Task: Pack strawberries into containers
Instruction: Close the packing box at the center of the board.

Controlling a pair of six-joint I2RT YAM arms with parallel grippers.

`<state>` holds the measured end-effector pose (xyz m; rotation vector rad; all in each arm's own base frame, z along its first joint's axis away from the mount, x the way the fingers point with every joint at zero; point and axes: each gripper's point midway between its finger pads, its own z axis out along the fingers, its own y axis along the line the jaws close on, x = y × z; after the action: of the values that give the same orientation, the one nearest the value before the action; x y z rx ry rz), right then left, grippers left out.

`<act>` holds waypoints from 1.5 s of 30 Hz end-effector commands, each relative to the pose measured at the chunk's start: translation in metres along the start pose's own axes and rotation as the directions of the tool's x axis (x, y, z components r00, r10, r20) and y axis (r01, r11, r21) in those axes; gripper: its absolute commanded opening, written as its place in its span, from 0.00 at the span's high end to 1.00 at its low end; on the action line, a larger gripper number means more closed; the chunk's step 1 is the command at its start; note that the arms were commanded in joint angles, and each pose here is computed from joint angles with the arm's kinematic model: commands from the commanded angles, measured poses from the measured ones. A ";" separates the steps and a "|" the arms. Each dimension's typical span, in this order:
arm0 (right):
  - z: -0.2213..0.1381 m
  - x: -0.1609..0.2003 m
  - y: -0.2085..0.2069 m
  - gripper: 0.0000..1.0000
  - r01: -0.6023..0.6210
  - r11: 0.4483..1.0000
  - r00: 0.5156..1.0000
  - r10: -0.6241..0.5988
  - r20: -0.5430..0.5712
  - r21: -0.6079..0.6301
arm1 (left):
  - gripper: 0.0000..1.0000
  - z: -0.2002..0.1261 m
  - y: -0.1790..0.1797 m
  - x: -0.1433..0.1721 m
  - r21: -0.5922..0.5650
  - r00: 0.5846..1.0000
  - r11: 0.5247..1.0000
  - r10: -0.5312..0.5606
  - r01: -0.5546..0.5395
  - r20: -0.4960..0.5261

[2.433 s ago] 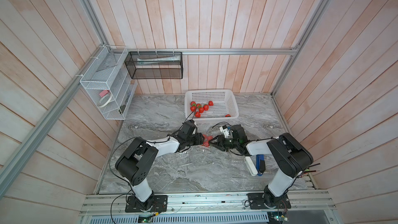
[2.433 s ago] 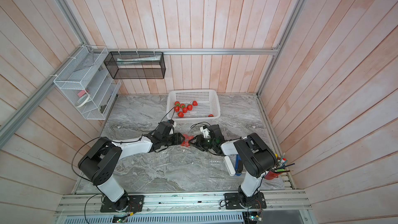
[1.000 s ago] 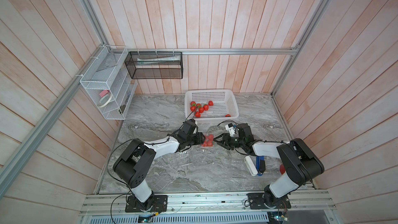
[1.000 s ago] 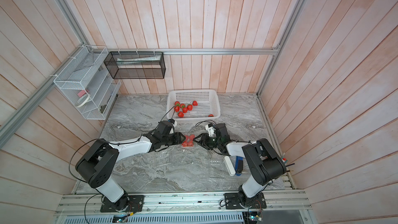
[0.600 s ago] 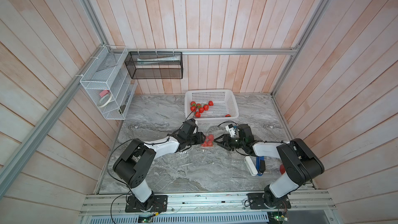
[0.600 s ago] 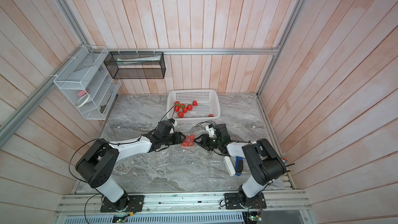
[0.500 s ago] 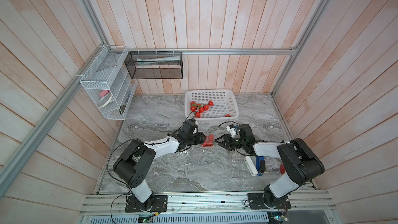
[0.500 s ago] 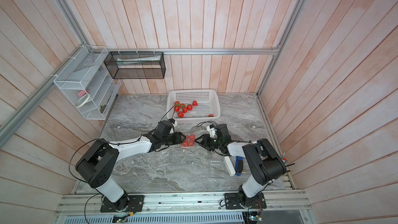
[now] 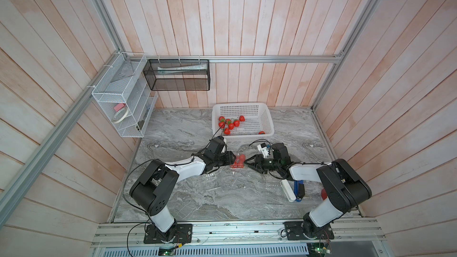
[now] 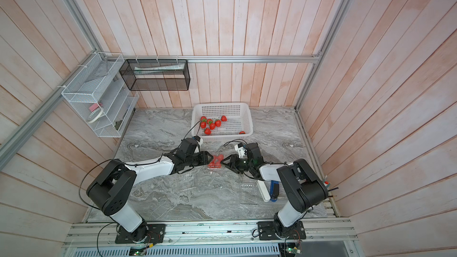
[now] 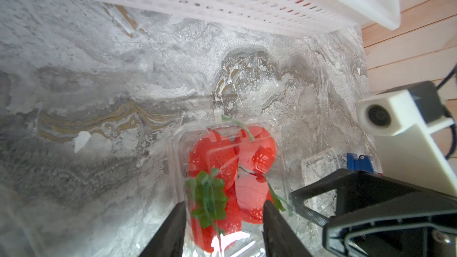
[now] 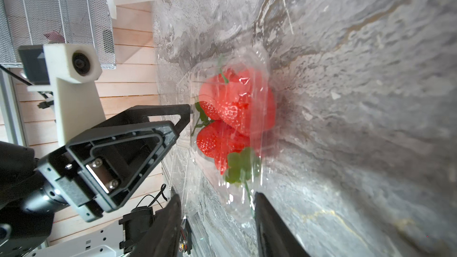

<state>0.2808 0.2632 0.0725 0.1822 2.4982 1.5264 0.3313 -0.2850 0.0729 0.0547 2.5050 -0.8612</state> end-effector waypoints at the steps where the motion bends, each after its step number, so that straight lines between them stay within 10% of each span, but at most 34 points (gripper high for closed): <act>1: 0.004 0.007 0.005 0.51 -0.008 0.999 1.000 0.007 -0.026 -0.043 | 0.48 0.005 -0.002 0.002 0.019 1.000 1.000 -0.001 0.001 -0.003; 23: 0.014 0.005 0.024 0.52 -0.028 0.979 1.000 0.027 -0.006 -0.202 | 0.54 0.012 -0.002 0.015 0.049 0.999 0.998 -0.033 0.035 -0.035; 45: -0.007 0.000 -0.023 0.47 -0.018 0.999 0.999 0.017 0.034 0.027 | 0.54 0.006 -0.006 0.005 0.029 1.000 1.000 0.003 -0.002 -0.019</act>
<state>0.2776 0.2546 0.0641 0.2492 2.4475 1.5930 0.3316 -0.2886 0.0659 0.0324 2.5035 -0.8868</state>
